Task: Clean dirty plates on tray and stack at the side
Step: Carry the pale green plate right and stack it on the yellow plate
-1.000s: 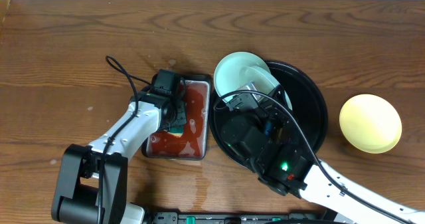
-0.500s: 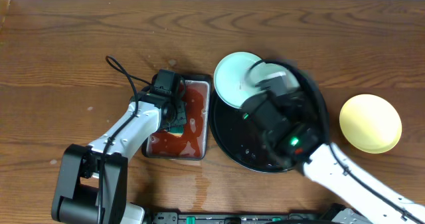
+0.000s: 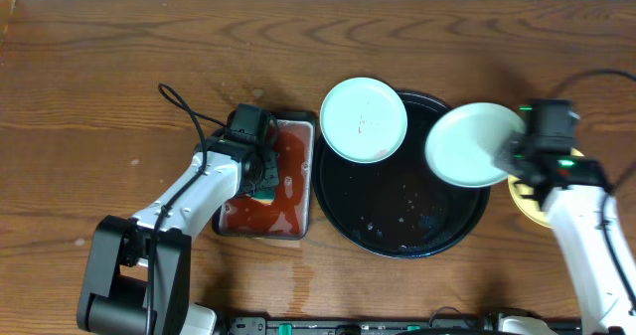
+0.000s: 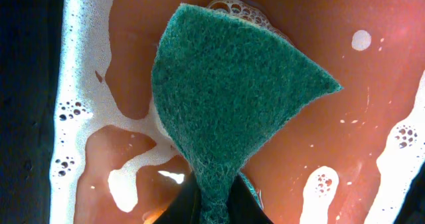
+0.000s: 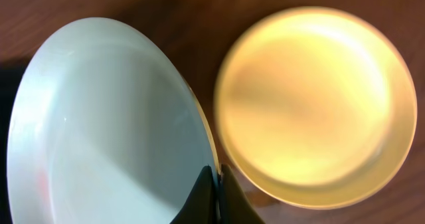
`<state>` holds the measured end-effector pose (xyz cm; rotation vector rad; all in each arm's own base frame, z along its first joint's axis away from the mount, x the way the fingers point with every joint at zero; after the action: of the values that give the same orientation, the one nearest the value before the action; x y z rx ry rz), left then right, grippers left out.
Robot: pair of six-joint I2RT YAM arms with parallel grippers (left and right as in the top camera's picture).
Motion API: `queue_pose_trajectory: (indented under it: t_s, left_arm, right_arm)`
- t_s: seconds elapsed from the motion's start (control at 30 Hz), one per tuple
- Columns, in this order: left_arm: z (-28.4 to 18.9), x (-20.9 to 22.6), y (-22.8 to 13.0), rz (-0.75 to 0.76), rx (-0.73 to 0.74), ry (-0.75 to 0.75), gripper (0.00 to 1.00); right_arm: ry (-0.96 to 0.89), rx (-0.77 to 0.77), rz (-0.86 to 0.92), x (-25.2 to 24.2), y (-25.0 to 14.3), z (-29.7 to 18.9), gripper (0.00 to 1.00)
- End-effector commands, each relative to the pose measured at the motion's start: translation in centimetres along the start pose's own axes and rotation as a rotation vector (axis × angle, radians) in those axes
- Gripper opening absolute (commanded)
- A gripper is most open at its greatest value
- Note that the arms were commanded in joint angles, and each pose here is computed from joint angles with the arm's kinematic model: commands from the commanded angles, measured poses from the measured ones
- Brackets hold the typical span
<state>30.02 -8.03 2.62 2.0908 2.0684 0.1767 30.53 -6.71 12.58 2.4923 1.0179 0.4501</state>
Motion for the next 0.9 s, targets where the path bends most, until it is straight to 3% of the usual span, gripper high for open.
queue_pose_trajectory:
  t_s: [0.0, 0.17, 0.33, 0.63, 0.77, 0.87]
  left_arm:
    - [0.6, 0.3, -0.5, 0.016, 0.021, 0.010, 0.07]
    - [0.6, 0.3, -0.5, 0.016, 0.021, 0.010, 0.07]
    - [0.6, 0.3, -0.5, 0.016, 0.021, 0.010, 0.08]
    - [0.6, 0.3, -0.5, 0.016, 0.021, 0.010, 0.07]
    - [0.6, 0.3, -0.5, 0.016, 0.021, 0.010, 0.07]
    - [0.6, 0.3, -0.5, 0.016, 0.021, 0.010, 0.07]
  right_arm:
    - [0.099, 0.105, 0.189, -1.3, 0.3, 0.4, 0.01]
    - [0.010, 0.133, 0.455, -7.7, 0.3, 2.1, 0.01]
    - [-0.059, 0.122, 0.610, -12.6, -0.8, 3.5, 0.01]
    - [-0.096, 0.119, 0.773, -16.1, -2.9, 4.9, 0.03]
    - [-0.080, 0.103, 0.772, -15.9, -2.6, 5.1, 0.41]
    - [0.010, 0.113, 0.767, -14.6, -2.0, 5.2, 0.53]
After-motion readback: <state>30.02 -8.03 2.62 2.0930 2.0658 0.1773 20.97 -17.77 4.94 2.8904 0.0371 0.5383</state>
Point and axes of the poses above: each gripper's point midway between its finger pads, its own z axis out along the fingers, its own x axis along the line the jaws close on, y = z × x, the point moved 1 cm from there along -z, back along the fingers, and after that the axes turned 10 degrees about z, right-handed, at the moved point
